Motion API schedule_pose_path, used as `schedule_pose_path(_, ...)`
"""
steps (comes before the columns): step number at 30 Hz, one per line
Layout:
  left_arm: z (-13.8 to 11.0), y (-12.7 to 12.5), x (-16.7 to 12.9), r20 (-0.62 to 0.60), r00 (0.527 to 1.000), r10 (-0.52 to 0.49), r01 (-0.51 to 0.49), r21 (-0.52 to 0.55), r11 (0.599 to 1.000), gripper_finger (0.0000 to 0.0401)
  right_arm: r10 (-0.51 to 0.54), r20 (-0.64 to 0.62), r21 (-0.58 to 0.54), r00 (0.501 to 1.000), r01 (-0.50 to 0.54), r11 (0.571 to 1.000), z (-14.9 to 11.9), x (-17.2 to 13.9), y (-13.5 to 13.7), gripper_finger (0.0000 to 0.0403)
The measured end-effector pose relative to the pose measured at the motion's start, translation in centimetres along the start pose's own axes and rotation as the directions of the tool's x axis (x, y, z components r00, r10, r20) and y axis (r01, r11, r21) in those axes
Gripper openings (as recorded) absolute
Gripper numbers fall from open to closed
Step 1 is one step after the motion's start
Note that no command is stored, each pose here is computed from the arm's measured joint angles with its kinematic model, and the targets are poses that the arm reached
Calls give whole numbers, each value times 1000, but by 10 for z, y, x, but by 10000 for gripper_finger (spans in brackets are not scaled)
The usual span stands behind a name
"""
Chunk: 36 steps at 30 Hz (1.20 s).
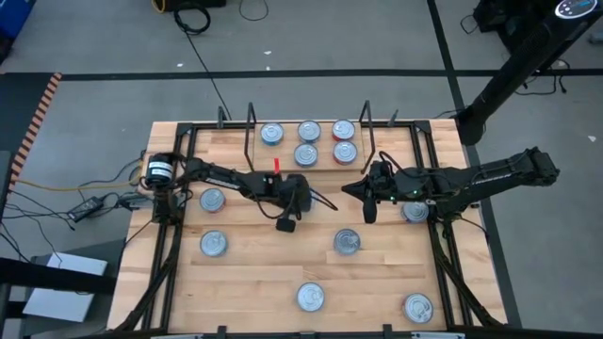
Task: Stack canned seafood by type on shelf
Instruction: Put the top middle light blue tuna can on the shelf aligned with the other light blue tuna can
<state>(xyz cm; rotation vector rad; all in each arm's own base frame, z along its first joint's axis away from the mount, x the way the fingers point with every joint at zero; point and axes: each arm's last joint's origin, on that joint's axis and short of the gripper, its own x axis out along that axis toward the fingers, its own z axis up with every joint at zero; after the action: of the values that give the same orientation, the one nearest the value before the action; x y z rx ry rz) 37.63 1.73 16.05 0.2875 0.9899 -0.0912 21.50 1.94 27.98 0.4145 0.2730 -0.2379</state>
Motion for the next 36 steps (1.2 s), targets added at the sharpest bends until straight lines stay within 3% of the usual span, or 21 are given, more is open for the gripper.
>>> schedule_pose_path(6, 18, 5, -26, 167, 970, -177, 206, -178, 962, 1, 42, -3, 4, 999, -42, 999, 2, -4, 1, 7)
schedule_pose_path(12, 22, 4, -40, 254, 903, -346, 411, -278, 868, 1, 142, -32, 18, 989, -141, 990, 4, -10, 3, 8)
schedule_pose_path(15, 23, 4, -41, 280, 869, -409, 486, -319, 814, 1, 145, -75, 23, 987, -144, 989, 0, -10, 2, 11)
schedule_pose_path(21, 19, 6, -37, 280, 856, -434, 514, -386, 766, 0, 90, -184, 32, 979, -86, 996, -11, -8, -2, 25)
schedule_pose_path(25, 12, 9, -30, 293, 815, -499, 578, -460, 674, 0, 107, -202, 67, 973, -96, 993, -12, -8, -2, 30)
schedule_pose_path(28, 12, 9, -28, 317, 787, -530, 615, -479, 626, 0, 144, -223, 114, 964, -121, 986, -13, -8, -1, 28)
schedule_pose_path(36, 7, 18, -15, 316, 803, -506, 588, -562, 581, 0, 165, -222, 149, 961, -134, 980, -12, -8, 0, 25)
